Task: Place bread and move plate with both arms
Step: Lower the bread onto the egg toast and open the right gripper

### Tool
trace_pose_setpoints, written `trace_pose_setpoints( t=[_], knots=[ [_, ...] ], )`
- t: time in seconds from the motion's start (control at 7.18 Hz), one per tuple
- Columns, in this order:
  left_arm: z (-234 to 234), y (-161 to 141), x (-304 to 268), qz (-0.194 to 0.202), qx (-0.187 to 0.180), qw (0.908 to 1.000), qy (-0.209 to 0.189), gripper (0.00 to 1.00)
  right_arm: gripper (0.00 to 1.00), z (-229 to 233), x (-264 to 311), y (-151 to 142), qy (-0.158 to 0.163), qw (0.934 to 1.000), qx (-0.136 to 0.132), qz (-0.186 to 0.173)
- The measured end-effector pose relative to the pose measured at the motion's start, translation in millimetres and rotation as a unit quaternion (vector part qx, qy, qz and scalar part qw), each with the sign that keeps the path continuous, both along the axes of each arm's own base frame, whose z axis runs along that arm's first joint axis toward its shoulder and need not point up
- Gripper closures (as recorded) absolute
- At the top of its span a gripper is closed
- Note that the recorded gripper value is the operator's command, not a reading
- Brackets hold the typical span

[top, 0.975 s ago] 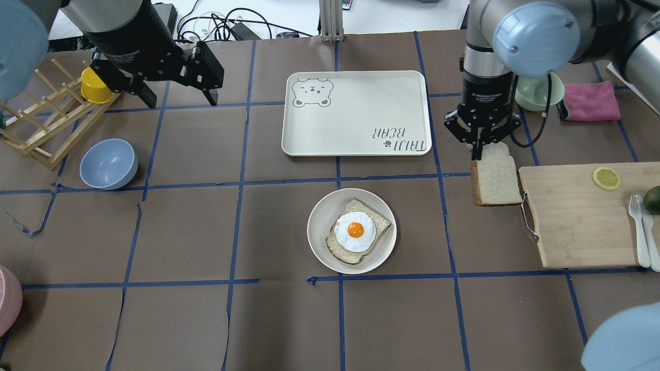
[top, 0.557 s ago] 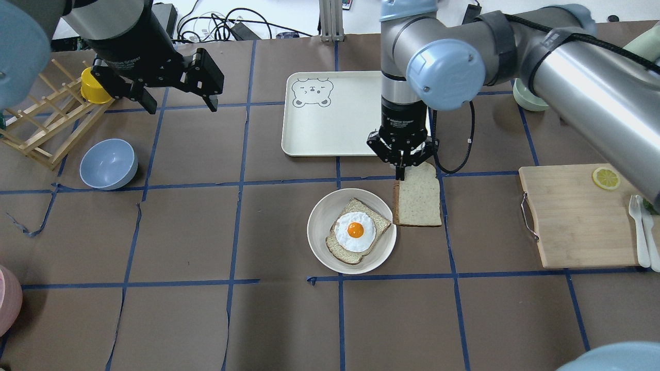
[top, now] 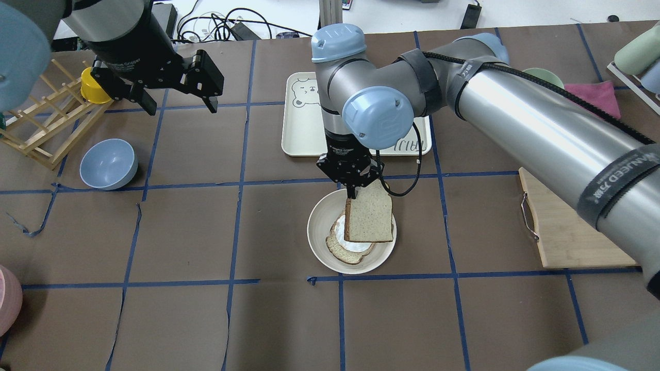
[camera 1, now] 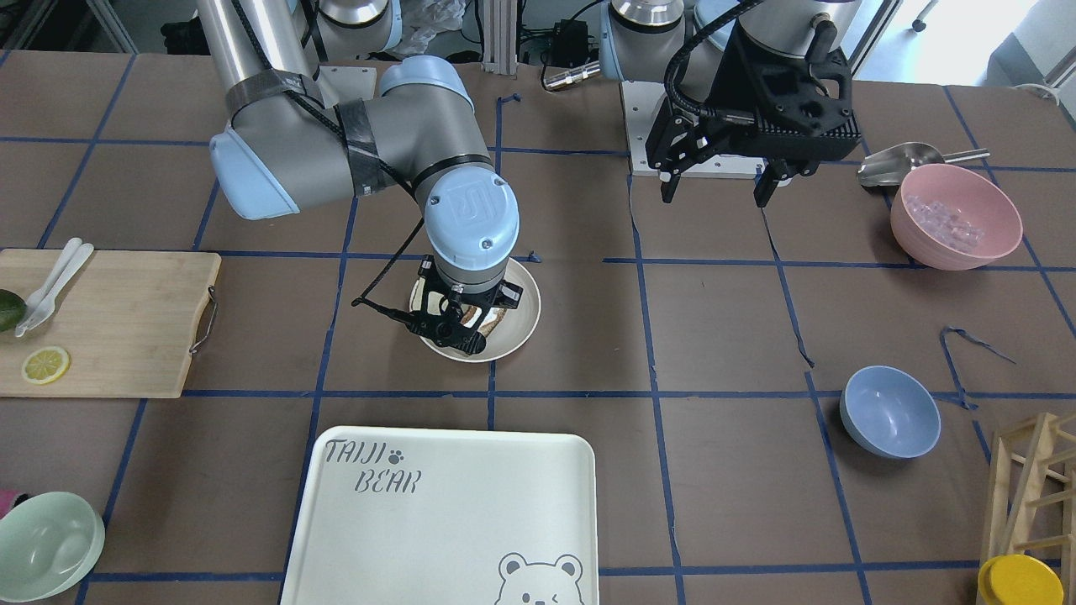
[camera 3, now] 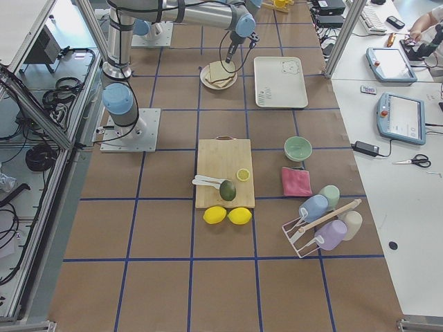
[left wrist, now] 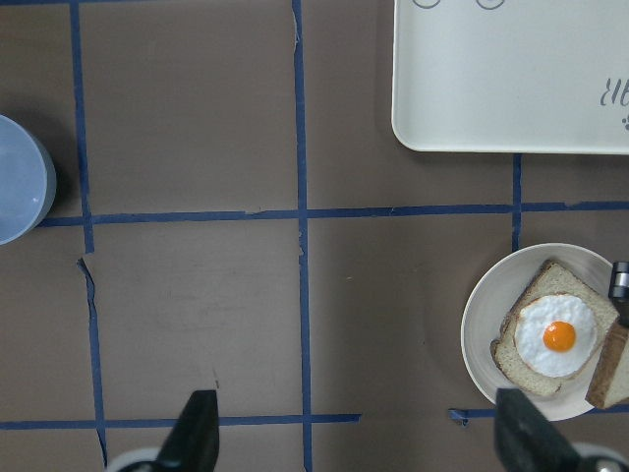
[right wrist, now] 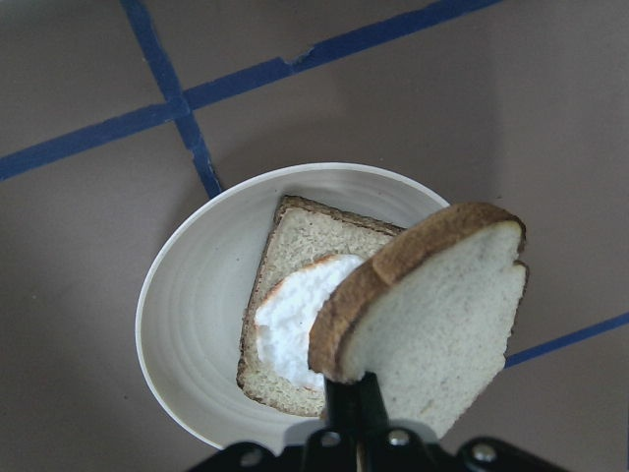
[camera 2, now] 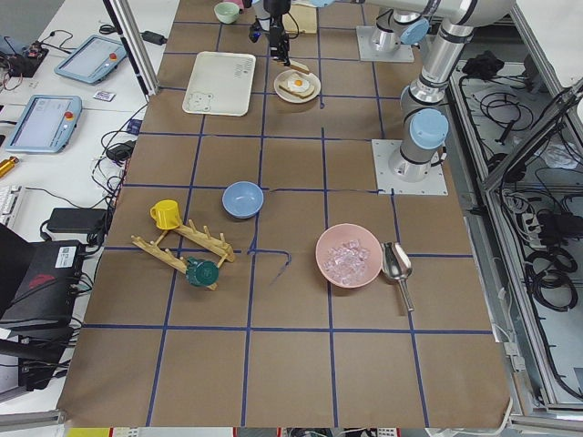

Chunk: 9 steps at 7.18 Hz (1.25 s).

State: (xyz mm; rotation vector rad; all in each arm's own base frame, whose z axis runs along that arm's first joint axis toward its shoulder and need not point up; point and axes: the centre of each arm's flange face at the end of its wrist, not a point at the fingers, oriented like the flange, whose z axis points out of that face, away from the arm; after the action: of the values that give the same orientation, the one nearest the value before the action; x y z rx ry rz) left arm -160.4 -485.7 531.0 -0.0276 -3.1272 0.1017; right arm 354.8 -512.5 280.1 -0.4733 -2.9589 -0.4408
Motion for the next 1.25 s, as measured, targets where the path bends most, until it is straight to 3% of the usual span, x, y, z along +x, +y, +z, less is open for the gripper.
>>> trace_pose_setpoints(
  t=[0.97, 1.25],
  knots=[
    [1, 4, 0, 0.002, 0.0, 1.0, -0.001, 0.0, 1.0, -37, 25, -2, -0.024, 0.9997, 0.007, -0.005],
    [-4, 3, 0, 0.006, 0.005, 1.0, -0.003, 0.0, 0.34, -46, 34, 12, -0.029, 0.9993, 0.023, 0.002]
  ],
)
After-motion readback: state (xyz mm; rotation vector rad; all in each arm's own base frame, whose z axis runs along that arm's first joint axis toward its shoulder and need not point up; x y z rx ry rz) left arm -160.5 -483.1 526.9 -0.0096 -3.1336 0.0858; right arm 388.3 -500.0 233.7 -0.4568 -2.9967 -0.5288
